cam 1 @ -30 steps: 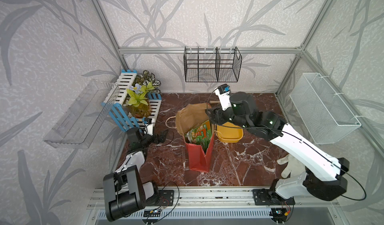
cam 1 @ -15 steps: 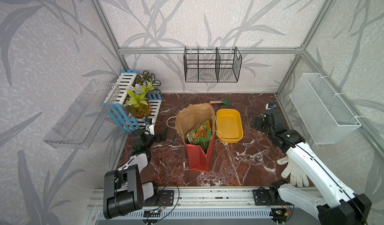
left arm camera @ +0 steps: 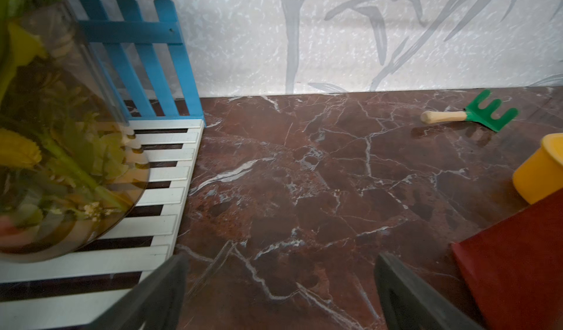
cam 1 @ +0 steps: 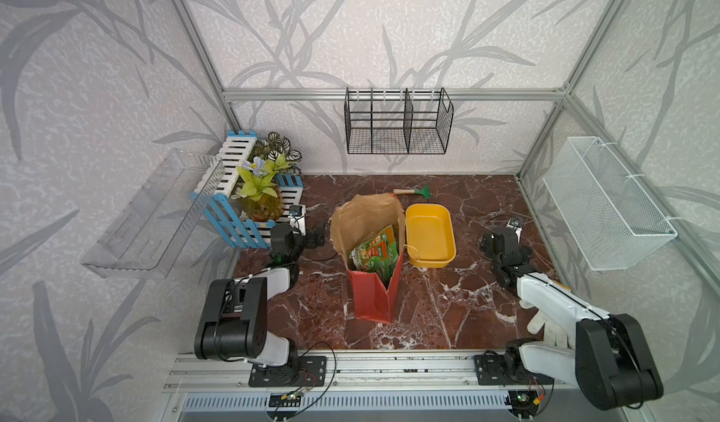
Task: Place the condiment packets inside the bag
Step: Reset both arms
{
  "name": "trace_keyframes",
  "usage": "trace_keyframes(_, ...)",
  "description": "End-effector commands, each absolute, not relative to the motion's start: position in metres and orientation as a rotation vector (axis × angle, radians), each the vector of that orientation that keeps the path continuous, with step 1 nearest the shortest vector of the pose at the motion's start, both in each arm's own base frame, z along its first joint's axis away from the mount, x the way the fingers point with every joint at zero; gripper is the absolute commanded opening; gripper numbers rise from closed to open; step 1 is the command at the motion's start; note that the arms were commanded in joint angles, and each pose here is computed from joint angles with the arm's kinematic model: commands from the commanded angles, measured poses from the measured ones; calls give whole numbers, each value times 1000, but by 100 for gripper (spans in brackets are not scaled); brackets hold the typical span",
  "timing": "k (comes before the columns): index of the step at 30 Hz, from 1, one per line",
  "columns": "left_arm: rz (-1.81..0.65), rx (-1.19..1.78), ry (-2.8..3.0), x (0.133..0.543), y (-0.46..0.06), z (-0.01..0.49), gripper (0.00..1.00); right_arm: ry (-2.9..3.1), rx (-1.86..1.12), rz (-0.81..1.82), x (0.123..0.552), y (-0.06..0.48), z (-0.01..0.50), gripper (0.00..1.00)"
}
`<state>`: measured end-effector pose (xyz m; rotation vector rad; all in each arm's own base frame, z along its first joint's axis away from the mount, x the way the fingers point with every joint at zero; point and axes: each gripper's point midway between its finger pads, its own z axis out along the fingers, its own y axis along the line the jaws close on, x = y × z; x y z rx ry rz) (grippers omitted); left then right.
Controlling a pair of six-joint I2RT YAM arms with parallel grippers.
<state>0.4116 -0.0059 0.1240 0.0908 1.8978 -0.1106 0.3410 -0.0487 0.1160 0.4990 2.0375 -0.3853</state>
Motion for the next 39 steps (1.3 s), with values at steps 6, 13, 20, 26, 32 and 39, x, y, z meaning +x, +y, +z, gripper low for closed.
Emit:
trace_keyframes(6, -22, 31, 1763, 393, 8, 129, 100, 1849, 287, -297, 363, -32, 126, 99)
trace_keyframes(13, 48, -51, 1628, 362, 19, 136, 100, 1774, 158, -238, 364, -16, 118, 99)
trace_keyframes(20, 76, -94, 1687, 375, 25, 129, 100, 1795, 81, -208, 376, -5, 101, 99)
trace_keyframes(26, 75, -60, 1701, 378, 18, 128, 100, 1960, 144, -107, 396, -21, 88, 99)
trace_keyframes(32, 77, -59, 1701, 378, 18, 128, 100, 1961, 152, -75, 396, -21, 88, 99)
trace_keyframes(39, 76, -58, 1702, 377, 18, 127, 100, 1957, 150, -76, 396, -21, 89, 99)
